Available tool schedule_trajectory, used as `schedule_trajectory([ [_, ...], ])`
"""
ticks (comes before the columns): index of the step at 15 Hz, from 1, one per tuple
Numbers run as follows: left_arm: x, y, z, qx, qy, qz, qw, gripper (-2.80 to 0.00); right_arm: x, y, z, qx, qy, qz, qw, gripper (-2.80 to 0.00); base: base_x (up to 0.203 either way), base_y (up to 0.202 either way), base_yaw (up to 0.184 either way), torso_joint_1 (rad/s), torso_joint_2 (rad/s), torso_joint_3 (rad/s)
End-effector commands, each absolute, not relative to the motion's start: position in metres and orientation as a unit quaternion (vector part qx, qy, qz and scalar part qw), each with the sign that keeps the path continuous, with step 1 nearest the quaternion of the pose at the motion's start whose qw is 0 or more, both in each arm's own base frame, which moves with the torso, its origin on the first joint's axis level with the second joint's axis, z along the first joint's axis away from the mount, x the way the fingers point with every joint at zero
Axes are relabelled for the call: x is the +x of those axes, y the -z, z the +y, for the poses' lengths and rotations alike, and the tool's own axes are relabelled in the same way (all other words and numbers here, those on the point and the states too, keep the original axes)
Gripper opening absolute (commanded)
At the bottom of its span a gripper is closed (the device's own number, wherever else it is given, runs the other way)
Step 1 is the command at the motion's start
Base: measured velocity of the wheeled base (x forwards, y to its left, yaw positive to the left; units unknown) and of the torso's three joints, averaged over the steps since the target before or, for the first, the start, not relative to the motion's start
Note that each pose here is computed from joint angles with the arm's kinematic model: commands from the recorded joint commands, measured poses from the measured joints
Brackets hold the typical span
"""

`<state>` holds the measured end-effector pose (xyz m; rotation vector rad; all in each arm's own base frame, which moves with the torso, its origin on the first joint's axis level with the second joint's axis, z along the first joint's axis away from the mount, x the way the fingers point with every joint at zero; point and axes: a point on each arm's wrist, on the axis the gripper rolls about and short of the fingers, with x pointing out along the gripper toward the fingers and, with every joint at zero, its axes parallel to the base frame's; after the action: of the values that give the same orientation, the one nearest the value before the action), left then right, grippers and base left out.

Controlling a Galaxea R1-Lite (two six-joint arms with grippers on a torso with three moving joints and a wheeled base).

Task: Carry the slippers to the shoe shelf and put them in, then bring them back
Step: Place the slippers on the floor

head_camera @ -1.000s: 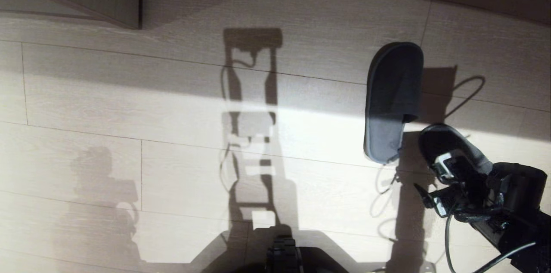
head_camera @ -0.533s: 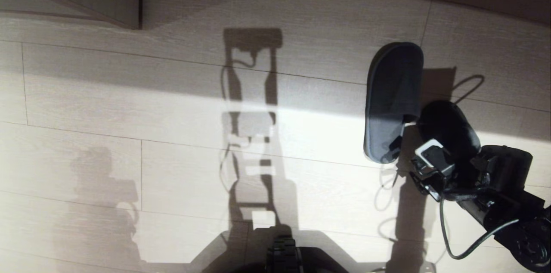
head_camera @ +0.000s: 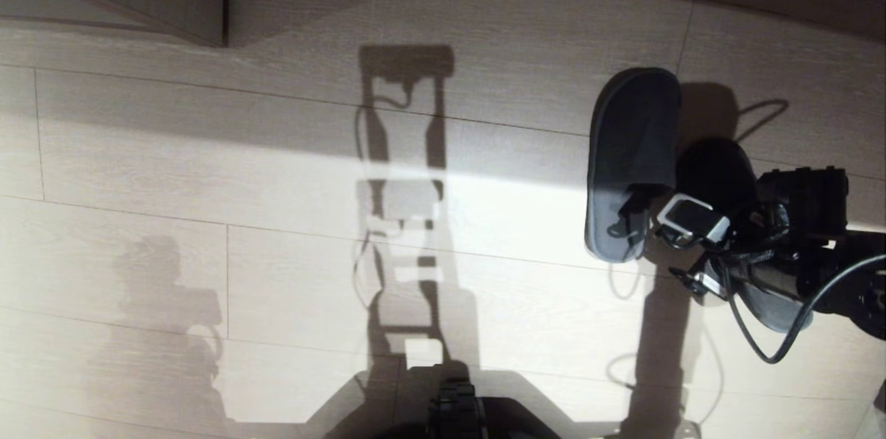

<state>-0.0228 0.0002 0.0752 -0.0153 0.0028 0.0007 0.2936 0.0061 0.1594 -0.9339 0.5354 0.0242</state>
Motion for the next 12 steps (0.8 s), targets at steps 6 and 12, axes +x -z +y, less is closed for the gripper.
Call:
schedule_trajectory([
  [6,-0.023,-0.075,0.000,-0.008,-0.001,0.002,1.000,-2.80,0.290,-0.177,0.010,-0.288,-0.065,0.330,0.896,0.00,0.000,0.000,0.000,0.000,0.00,0.000],
  [12,-0.023,-0.075,0.000,-0.007,-0.001,0.002,1.000,-2.80,0.254,-0.168,0.010,-0.189,-0.076,0.323,0.924,0.00,0.000,0.000,0.000,0.000,0.00,0.000],
])
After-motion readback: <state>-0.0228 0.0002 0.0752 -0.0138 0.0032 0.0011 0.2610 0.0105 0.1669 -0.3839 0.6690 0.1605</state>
